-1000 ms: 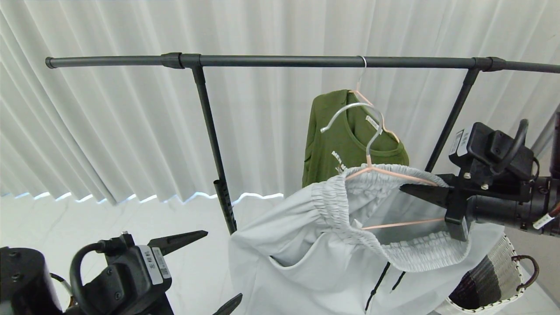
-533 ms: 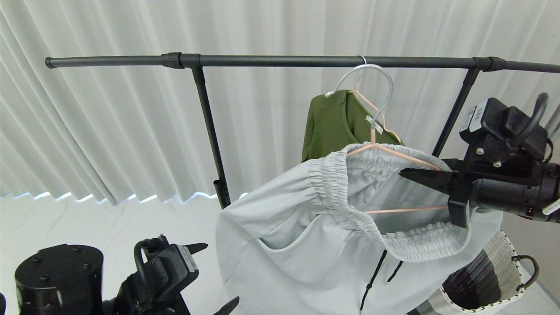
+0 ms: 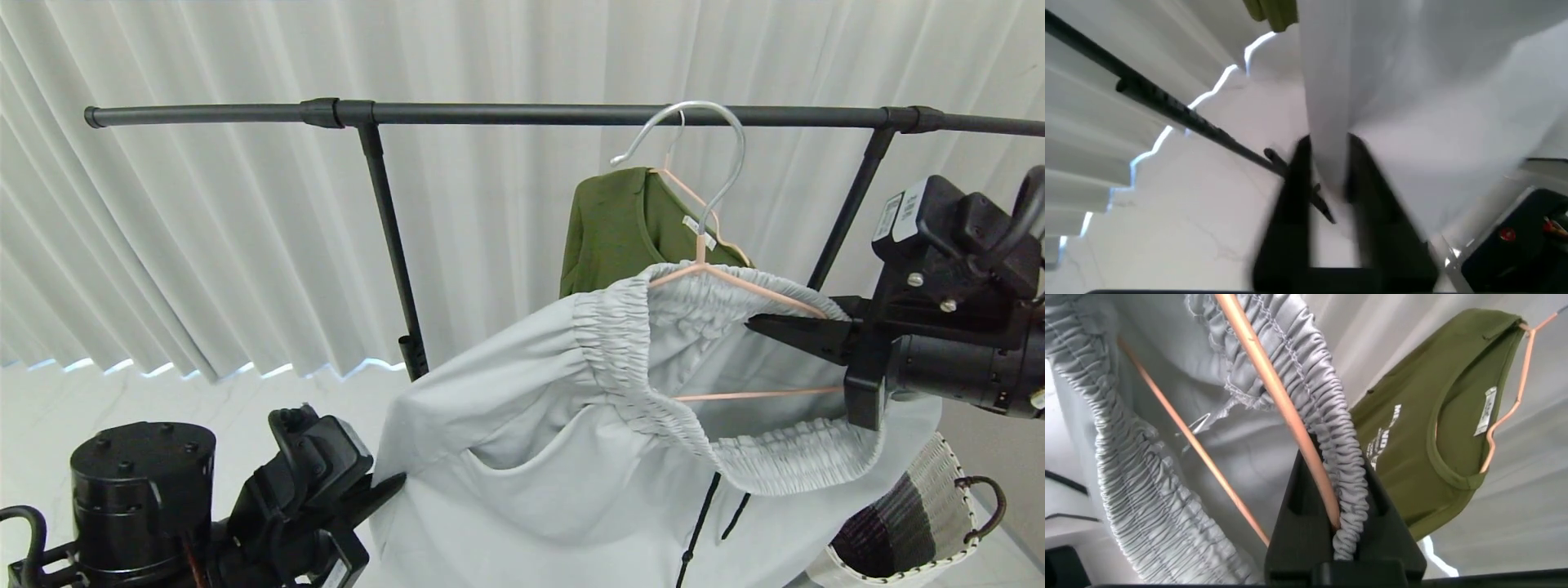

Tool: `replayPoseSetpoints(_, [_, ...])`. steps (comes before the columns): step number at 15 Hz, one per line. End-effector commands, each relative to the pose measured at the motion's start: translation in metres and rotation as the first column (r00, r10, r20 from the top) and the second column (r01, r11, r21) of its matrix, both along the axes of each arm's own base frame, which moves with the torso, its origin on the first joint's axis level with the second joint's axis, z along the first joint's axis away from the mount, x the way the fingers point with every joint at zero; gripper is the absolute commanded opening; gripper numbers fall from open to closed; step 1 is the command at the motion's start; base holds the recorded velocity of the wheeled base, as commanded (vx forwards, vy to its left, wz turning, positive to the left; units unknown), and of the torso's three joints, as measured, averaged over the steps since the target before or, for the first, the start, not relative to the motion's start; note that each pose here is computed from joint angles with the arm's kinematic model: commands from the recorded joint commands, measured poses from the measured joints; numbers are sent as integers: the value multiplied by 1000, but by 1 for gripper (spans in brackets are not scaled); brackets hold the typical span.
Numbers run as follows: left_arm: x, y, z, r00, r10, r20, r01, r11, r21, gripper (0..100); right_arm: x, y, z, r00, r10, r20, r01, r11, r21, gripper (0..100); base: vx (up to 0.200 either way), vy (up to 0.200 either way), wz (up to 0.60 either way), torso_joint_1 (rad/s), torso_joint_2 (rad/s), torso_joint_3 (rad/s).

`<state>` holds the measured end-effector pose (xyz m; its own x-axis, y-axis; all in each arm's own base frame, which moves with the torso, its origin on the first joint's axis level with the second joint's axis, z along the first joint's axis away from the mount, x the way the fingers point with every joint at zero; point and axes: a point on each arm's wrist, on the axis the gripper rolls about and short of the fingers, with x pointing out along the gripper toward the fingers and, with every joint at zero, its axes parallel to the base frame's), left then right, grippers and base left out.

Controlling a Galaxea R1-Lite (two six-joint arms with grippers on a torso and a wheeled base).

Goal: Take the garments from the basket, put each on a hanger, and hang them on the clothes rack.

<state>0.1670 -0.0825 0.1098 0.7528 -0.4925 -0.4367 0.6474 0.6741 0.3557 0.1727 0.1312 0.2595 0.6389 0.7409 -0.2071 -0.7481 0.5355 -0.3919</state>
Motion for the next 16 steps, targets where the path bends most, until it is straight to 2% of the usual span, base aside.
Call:
replayPoseSetpoints(1, [4, 3, 0, 1000, 22, 2, -22, 1000, 0, 0, -2, -2, 1, 1000, -7, 6, 7, 1000, 2, 0, 0, 0, 0, 0, 0, 0])
replayPoseSetpoints(4, [10, 18, 0, 994, 106, 2, -106, 994, 1, 0, -3, -5, 2, 998, -61, 17, 61, 998, -3, 0, 0, 0, 0, 0, 0, 0])
replayPoseSetpoints(8, [17, 46, 1, 966, 257, 5, -257, 966, 1, 0, -3, -9, 2, 997, -79, 18, 79, 997, -4, 0, 0, 0, 0, 0, 0, 0])
replayPoseSetpoints(10, [16, 48, 0, 964, 266, 3, -266, 964, 2, 0, -3, -8, 1, 997, -81, 17, 81, 997, -5, 0, 0, 0, 0, 0, 0, 0])
replayPoseSetpoints(13, [16, 43, 2, 970, 241, 26, -241, 971, -1, 0, -3, -8, 2, 996, -82, 19, 82, 997, -3, 0, 0, 0, 0, 0, 0, 0])
replayPoseSetpoints(14, [16, 43, 2, 971, 238, 33, -238, 971, -5, 100, -3, -9, 2, 996, -87, 20, 87, 996, -4, 0, 0, 0, 0, 0, 0, 0])
replayPoseSetpoints(16, [16, 43, 3, 971, 237, 36, -237, 971, -8, 100, -2, -10, 1, 995, -102, 18, 102, 995, -6, 0, 0, 0, 0, 0, 0, 0])
